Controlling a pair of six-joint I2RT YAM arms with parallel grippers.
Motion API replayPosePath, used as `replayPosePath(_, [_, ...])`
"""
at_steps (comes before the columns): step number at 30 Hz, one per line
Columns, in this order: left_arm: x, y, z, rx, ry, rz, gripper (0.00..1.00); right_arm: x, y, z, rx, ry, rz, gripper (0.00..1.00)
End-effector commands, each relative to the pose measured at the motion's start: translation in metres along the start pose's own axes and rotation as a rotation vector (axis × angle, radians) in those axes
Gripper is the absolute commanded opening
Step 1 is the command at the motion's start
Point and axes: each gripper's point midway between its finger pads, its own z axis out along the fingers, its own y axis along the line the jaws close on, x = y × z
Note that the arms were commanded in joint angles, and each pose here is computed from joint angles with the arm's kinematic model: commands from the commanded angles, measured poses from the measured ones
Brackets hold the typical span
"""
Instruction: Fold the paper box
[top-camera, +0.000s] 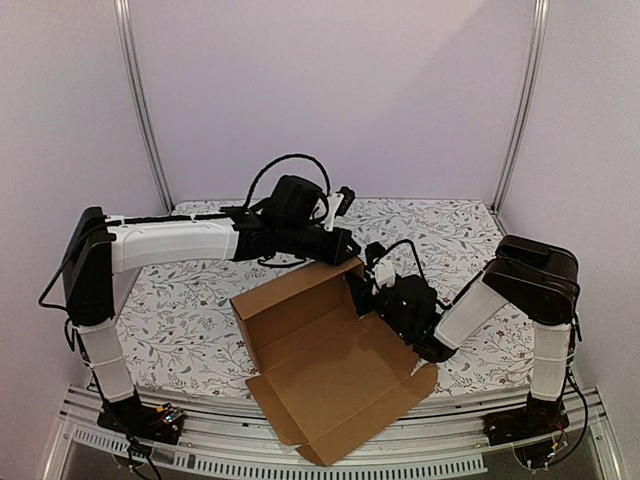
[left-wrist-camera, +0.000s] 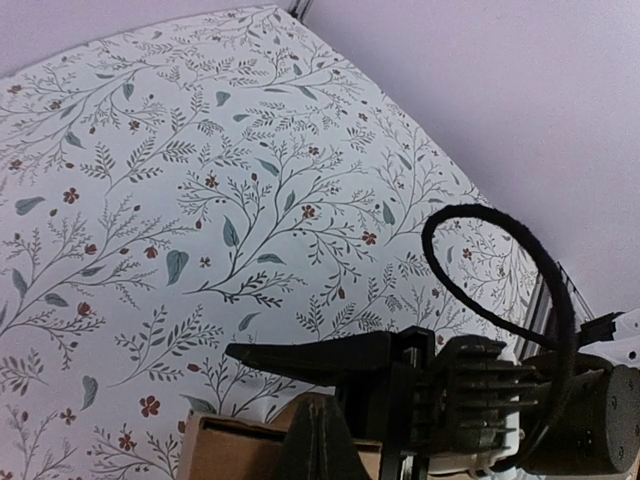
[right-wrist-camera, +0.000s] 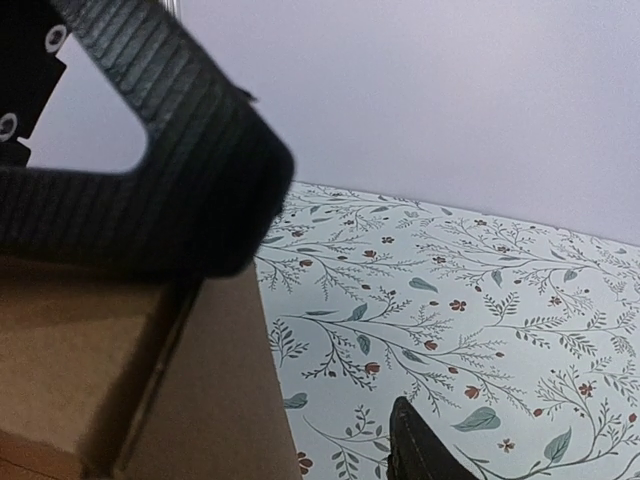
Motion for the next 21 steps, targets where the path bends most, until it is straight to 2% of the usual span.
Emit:
replayPosePath(1, [0.048, 0.017, 0.011, -0.063, 0.141, -0.002, 0.00, 0.000, -0.001, 0.007, 0.005, -0.009, 0.000, 0.34])
replayPosePath(2, [0.048, 0.017, 0.011, -0.063, 0.142, -0.002, 0.00, 0.000, -0.001, 0.007, 0.002, -0.009, 0.000, 0.30])
replayPosePath(6, [0.047, 0.017, 0.010, -0.062, 0.140, -0.002, 0.00, 0.002, 0.006, 0.009, -0.029, 0.002, -0.009, 0.00])
replayPosePath(11, [0.047, 0.017, 0.010, -0.063, 0.141, -0.003, 0.00, 0.004, 0.007, 0.008, -0.041, 0.012, -0.012, 0.00])
replayPosePath(16, [0.046, 0.016, 0.011, -0.060, 0.142, -0.003, 0.00, -0.006, 0.004, 0.007, -0.028, -0.012, -0.008, 0.18])
replayPosePath(21, [0.047, 0.017, 0.012, -0.063, 0.145, -0.001, 0.00, -0.022, 0.007, 0.005, -0.033, -0.041, -0.012, 0.20])
